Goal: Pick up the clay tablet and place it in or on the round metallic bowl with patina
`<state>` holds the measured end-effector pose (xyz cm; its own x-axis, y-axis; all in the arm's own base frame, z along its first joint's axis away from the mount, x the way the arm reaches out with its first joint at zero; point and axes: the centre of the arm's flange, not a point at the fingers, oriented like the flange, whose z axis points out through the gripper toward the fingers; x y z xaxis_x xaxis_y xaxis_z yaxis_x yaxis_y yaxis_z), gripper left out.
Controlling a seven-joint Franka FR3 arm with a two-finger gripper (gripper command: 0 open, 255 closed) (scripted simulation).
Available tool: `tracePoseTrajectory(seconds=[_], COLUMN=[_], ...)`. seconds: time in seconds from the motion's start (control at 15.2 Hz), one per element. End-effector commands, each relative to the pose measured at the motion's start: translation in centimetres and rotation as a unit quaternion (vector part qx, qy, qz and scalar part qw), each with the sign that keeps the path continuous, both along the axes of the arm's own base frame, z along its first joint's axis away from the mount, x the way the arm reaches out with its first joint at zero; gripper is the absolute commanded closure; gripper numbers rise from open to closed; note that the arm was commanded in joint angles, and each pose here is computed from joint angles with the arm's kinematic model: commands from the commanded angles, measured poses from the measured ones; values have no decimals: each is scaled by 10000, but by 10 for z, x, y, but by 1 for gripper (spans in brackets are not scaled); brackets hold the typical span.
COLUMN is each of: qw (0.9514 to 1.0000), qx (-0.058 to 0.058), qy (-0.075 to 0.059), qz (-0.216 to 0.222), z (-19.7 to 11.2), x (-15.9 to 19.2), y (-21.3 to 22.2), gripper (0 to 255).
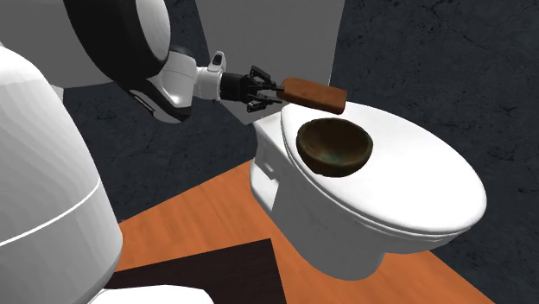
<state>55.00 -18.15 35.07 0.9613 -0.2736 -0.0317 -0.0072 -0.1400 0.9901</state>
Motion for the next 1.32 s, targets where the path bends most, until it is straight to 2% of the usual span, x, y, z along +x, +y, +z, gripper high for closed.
tracePoseTrajectory(seconds=[0.0, 0.46, 1.25], qw=[10000, 10000, 10000], qx=[-3, -3, -3], qy=[-2, -2, -2], qz=[-1, 0, 0], z=[10, 46, 47], x=[-1, -1, -159], y=[0, 0, 4], gripper=[255, 255, 255])
